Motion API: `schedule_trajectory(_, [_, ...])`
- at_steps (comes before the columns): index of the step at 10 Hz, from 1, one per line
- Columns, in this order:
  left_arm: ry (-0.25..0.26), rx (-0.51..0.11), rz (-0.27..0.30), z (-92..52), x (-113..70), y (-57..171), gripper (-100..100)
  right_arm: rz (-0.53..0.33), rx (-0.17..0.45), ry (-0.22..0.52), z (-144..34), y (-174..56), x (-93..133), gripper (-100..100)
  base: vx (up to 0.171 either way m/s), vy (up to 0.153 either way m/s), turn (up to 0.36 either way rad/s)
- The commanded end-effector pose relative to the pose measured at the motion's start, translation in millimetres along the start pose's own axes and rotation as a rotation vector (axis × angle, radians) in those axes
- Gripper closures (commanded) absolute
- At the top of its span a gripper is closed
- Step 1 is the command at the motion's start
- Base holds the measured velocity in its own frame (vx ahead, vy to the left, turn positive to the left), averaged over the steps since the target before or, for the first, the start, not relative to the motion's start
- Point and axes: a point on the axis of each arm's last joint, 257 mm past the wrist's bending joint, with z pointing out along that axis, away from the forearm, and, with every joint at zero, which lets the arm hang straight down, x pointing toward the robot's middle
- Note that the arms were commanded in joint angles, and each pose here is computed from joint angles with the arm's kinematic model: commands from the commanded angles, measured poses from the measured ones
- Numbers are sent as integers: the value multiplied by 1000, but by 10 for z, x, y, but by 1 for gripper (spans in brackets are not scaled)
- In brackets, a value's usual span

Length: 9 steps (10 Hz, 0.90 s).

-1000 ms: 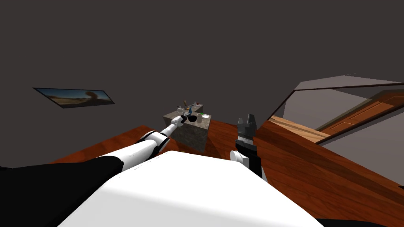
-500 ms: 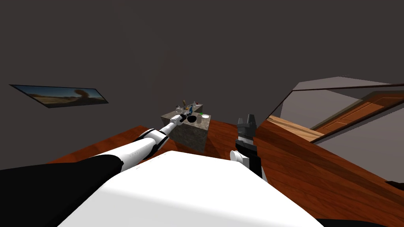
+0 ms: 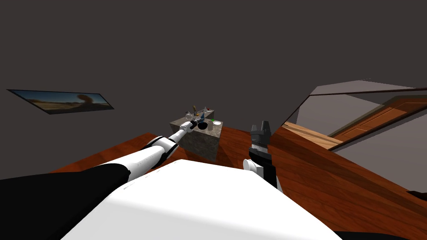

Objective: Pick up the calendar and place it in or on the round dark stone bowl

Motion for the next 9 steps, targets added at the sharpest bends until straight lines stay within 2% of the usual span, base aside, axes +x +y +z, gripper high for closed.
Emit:
schedule_trajectory(1, [0, 0, 0, 0, 0, 0, -100, 0, 0, 0, 0, 0, 0, 0, 0, 0, 0])
schedule_trajectory(2, [0, 0, 0, 0, 0, 0, 0, 0, 0, 0, 0, 0, 0, 0, 0, 0, 0])
schedule_trajectory(3, [-12, -5, 12, 70, -227, 101, -100, 0, 0, 0, 0, 0, 0, 0, -63, -17, -91])
schedule_trajectory(5, [-15, -5, 12, 75, -242, 96, -100, 0, 0, 0, 0, 0, 0, 0, -63, -20, -23])
schedule_trajectory(9, [-47, -23, 34, 190, -761, 314, -100, 0, 0, 0, 0, 0, 0, 0, -71, -28, -62])
